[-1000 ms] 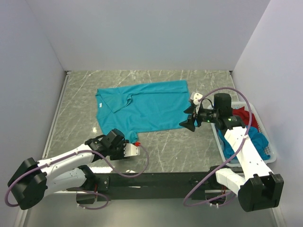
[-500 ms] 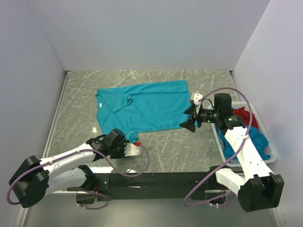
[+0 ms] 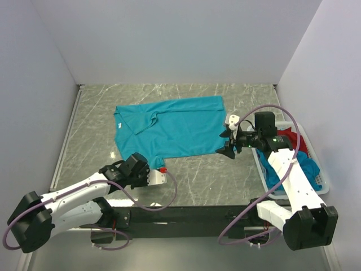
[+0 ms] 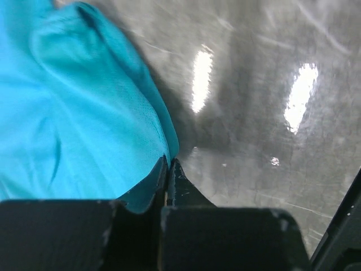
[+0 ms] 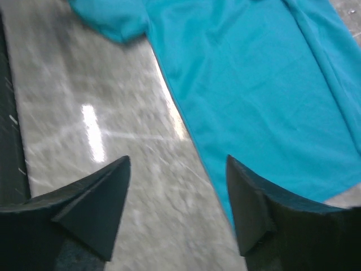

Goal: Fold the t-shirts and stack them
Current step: Fold the tshirt

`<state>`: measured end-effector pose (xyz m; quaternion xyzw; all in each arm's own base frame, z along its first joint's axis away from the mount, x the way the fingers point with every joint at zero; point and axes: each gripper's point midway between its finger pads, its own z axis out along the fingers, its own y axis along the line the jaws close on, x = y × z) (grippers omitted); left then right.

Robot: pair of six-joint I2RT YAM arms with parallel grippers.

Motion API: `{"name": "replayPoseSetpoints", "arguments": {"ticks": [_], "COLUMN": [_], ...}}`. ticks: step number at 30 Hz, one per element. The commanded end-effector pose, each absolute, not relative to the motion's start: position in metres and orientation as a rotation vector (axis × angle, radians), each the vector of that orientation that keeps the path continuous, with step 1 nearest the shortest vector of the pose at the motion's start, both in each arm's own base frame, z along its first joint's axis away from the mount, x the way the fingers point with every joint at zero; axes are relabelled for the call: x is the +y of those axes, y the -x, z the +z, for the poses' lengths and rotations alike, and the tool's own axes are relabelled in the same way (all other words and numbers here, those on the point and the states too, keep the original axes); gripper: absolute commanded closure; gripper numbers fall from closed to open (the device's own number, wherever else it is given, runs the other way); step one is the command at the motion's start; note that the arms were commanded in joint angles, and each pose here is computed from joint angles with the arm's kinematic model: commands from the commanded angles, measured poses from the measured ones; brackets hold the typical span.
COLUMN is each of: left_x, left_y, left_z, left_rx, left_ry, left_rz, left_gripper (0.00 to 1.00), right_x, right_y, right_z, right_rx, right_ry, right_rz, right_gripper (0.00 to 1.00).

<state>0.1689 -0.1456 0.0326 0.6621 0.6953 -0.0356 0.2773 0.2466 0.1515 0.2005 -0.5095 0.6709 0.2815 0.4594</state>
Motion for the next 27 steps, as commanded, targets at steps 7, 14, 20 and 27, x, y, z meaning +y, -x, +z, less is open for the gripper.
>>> {"name": "replayPoseSetpoints", "arguments": {"ticks": [7,14,20,27], "left_x": [-0.16,-0.158,-0.155,-0.158], "left_y": [-0.189,-0.199,-0.201,-0.198], "left_z": [0.084,0.107,0.112,0.117], "left_rx": [1.83,1.785,1.756,1.734], "left_ry": [-1.577,-1.502,-1.47,-1.439], "left_rz": [-0.083,-0.037,-0.018,-0.051], "left_gripper": [1.0,1.0,1.0,1.0], "right_x": [0.096,0.073,0.069,0.049], "right_y": [-0.264,-0.296,-0.317,-0.322], "right_z": [0.133,0.096,0.076,0.058], "right_rx": [1.651,1.783,1.858,1.927], "right_ry": [1.77,1.87,1.973,2.055], "right_rz": [0.297,0.16,0.021,-0.087], "right_gripper": [0.39,0.48,0.49,0.5]}}
